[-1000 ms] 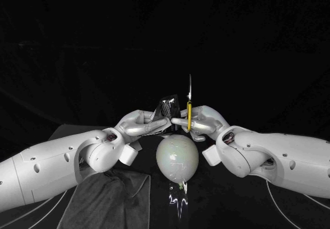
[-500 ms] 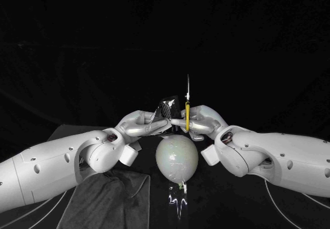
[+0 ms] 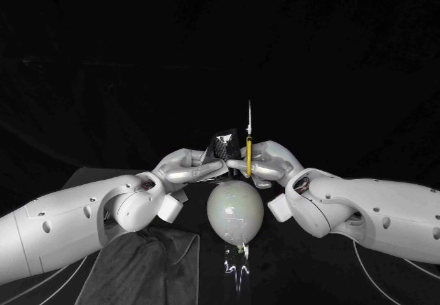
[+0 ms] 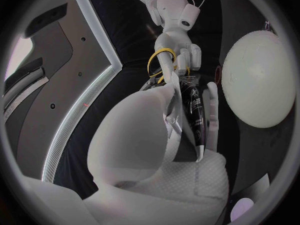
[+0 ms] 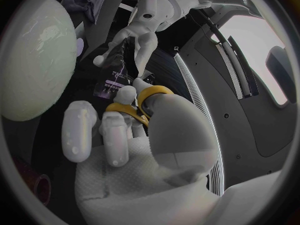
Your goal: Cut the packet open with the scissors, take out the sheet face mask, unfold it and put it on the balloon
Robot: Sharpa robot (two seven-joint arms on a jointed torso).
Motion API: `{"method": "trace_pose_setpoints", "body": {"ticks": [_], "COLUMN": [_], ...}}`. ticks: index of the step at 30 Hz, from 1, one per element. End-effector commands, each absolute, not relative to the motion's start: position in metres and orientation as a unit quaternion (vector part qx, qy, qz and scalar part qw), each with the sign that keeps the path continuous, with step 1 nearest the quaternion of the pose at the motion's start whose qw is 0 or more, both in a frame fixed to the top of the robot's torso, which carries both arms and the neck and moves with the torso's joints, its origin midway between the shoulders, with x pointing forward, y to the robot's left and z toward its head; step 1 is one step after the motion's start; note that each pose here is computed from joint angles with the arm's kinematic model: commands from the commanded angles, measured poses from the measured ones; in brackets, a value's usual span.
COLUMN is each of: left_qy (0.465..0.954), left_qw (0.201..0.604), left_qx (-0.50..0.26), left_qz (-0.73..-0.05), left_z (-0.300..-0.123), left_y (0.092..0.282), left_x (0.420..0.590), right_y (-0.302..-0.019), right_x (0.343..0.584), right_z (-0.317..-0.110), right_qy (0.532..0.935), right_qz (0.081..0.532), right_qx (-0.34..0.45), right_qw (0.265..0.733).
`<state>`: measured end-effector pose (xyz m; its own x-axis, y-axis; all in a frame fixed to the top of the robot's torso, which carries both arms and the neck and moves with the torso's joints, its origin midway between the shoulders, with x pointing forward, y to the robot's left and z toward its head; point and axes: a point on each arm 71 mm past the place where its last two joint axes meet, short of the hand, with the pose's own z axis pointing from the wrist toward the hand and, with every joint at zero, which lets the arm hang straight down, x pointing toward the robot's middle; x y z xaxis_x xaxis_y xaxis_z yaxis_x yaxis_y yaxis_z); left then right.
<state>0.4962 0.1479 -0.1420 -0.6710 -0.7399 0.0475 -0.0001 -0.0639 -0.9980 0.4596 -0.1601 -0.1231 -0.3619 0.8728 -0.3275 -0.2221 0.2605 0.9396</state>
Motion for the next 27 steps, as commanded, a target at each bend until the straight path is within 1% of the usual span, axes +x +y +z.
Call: {"method": "trace_pose_setpoints", "body": {"ticks": [1,13,27], "left_qy": [0.622,0.628,0.613], "left_qw": [0.261,0.247,0.258], "left_qx": [-0.296,-0.292,-0.308], "left_qz": [-0.676,-0.678,-0.680], "left_z": [-0.140,-0.140,-0.140], "left_y": [0.146,0.148,0.157], "left_x": [0.495,0.493,0.497], "right_y": [-0.160,-0.166,-0.176], "right_x": [0.459,0.459,0.461], "right_z": [-0.121,-0.120,-0.120], "right_qy": [0.616,0.609,0.603], "right_qz": [0.542,0.530,0.515], "right_qx": [0.251,0.258,0.271], "right_qw": [0.513,0.531,0.546]}}
